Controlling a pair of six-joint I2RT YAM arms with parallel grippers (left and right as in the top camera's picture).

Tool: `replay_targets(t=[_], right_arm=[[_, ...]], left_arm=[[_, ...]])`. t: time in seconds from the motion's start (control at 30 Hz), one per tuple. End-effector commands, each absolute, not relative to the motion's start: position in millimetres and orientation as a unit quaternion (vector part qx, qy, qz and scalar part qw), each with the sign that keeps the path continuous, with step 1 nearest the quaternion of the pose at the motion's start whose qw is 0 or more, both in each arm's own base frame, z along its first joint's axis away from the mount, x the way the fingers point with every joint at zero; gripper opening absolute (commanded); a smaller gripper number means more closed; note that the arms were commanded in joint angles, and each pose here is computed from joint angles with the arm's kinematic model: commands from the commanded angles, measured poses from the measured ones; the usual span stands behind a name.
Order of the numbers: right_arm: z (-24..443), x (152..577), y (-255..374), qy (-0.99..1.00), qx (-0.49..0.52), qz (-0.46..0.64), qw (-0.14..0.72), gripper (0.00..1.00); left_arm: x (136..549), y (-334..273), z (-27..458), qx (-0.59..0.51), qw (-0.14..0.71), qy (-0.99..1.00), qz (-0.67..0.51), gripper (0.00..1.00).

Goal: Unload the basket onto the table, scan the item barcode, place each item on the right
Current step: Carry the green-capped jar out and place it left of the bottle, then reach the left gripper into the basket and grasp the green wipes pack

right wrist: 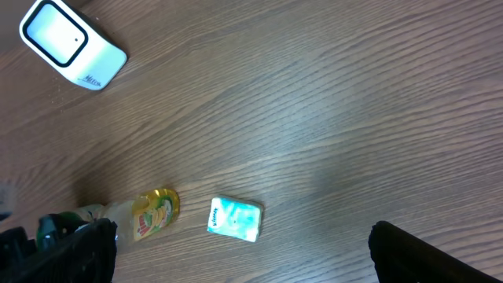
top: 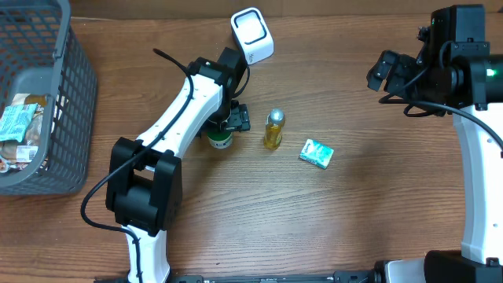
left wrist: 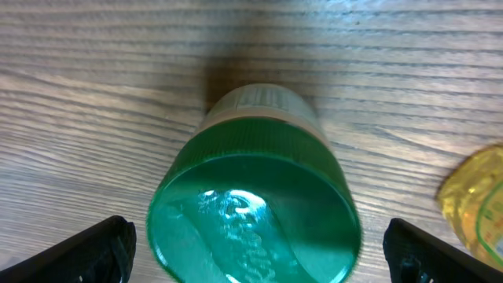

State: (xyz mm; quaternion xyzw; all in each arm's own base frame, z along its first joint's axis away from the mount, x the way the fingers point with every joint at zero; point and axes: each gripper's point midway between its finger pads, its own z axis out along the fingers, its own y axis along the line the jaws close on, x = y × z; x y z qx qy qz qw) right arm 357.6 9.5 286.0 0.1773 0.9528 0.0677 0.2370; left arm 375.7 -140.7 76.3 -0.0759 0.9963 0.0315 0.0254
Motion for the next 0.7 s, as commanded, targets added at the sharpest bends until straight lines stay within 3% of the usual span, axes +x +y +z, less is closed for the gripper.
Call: replay_targets(t=[0.0,0.27,0.4,0.67], right_arm=[[288,357,9,0.951,0.181,0.070,0.242,1.00],[288,357,9,0.951,0.181,0.070,0.242,1.00],[288,357,9,0.951,0.181,0.070,0.242,1.00],[288,357,9,0.951,0.181,0.070,0.242,1.00]], left_arm=[[406,-146,123,-0.036,0.085,0.996,0.008,1.00],[437,-93,275,0.051,0.224,0.972,0.046,0.96],[436,-34,337,0.002,0.293,0.947,0.131,1.00],[415,71,389,-0.111,0.338,0.911,0.207,1.00]])
